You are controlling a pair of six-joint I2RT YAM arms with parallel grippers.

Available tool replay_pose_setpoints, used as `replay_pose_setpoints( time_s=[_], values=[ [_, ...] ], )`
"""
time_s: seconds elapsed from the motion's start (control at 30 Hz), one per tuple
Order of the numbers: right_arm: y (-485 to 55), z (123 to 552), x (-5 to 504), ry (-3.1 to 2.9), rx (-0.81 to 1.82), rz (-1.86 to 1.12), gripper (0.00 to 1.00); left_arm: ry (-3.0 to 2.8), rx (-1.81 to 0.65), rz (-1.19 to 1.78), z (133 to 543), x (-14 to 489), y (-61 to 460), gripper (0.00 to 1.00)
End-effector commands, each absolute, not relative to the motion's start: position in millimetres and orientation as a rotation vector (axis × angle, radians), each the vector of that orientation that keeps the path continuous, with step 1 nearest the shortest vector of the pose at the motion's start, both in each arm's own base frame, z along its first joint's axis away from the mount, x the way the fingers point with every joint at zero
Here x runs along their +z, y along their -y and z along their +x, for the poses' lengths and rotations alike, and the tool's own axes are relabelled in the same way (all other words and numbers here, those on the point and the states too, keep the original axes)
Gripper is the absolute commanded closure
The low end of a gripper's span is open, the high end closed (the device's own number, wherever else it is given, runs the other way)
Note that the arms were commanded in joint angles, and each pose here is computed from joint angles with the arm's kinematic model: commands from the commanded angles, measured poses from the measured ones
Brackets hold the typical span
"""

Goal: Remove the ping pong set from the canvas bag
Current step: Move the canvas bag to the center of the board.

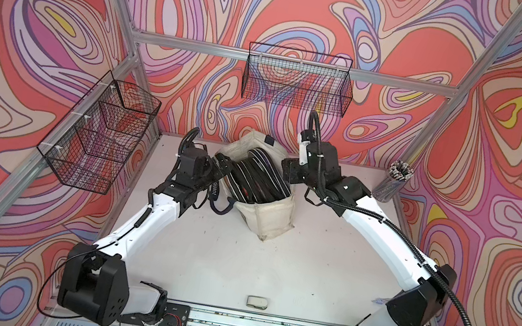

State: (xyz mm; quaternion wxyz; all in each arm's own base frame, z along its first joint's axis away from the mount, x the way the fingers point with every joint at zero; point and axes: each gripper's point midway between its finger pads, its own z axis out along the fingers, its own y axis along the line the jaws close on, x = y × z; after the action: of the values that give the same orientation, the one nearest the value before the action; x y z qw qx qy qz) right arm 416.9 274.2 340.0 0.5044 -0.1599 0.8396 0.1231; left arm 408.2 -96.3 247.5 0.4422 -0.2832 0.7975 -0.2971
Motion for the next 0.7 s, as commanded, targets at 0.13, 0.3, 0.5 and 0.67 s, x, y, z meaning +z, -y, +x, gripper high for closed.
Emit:
replay_pose_setpoints(
  time_s=[0.13,0.3,0.5,0.67],
  values=[
    [-339.2,425.3,318.8,-2.057,0.455,-0.611,0.29,-2.021,-0.75,-0.725,382.0,231.3,92.6,0.09],
    [-364.4,444.0,288.3,-2.121,0.478,-0.665,0.33,-2.024,-0.779,-0.732,381.1,227.0,96.1,0.13],
    [-377.6,466.2,268.3,-2.162,0.504,-0.649,0.35,-2.021,-0.778,-0.728,384.8,220.8,96.8,0.49],
    [-371.9,483.4,265.0,-2.175,0.538,-0.599,0.35,-2.042,-0.776,-0.735,388.2,210.4,98.6,1.0]
  ],
)
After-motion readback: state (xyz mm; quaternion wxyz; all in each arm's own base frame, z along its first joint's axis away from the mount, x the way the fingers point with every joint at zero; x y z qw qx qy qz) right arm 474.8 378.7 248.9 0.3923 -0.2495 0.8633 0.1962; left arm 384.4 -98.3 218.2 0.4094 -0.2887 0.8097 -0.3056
